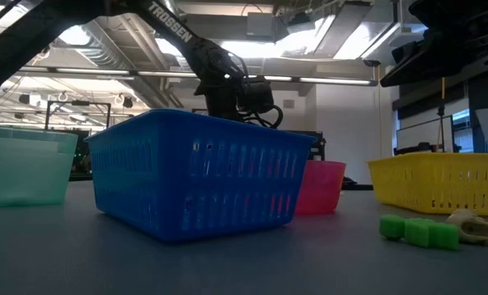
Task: Sort Halloween decoration
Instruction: Put the violet witch hat toy into the blue bin
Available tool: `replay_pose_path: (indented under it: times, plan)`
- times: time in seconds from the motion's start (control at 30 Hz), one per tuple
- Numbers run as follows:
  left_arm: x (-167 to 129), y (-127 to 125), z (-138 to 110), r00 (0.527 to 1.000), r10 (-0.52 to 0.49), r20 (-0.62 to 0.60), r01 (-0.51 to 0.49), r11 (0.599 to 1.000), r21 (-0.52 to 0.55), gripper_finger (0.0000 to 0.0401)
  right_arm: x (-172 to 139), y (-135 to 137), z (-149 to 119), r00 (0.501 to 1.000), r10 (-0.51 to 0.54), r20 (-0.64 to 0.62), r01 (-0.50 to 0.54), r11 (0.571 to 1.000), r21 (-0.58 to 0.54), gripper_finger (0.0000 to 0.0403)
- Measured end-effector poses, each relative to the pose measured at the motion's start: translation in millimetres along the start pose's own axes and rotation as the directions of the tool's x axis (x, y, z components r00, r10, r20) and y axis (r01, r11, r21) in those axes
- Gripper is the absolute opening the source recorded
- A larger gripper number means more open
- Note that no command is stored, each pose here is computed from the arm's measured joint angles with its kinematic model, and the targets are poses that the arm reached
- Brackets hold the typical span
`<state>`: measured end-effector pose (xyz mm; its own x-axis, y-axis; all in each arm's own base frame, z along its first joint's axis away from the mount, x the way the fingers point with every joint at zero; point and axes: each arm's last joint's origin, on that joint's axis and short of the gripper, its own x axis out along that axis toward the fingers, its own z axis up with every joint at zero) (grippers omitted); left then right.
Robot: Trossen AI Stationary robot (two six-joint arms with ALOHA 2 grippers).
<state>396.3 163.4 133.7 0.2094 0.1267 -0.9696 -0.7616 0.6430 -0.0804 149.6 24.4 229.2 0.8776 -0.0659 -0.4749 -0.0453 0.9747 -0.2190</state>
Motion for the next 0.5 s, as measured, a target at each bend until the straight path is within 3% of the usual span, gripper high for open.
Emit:
replay_pose_path:
  times: [0.3, 0.5]
  plan:
    - [-7, -2, 5, 1.0, -0.012, -0.004, 0.012, 1.0, 0.011, 0.0, 0, 0, 0, 1.0, 0.0, 0.0, 0.0, 1.0, 0.0, 0.0051]
    - [-21, -5, 19, 0.991, -0.133, -0.015, 0.133, 0.991, 0.034, 0.0, 0, 0, 0, 1.0, 0.0, 0.0, 0.0, 1.0, 0.0, 0.0051]
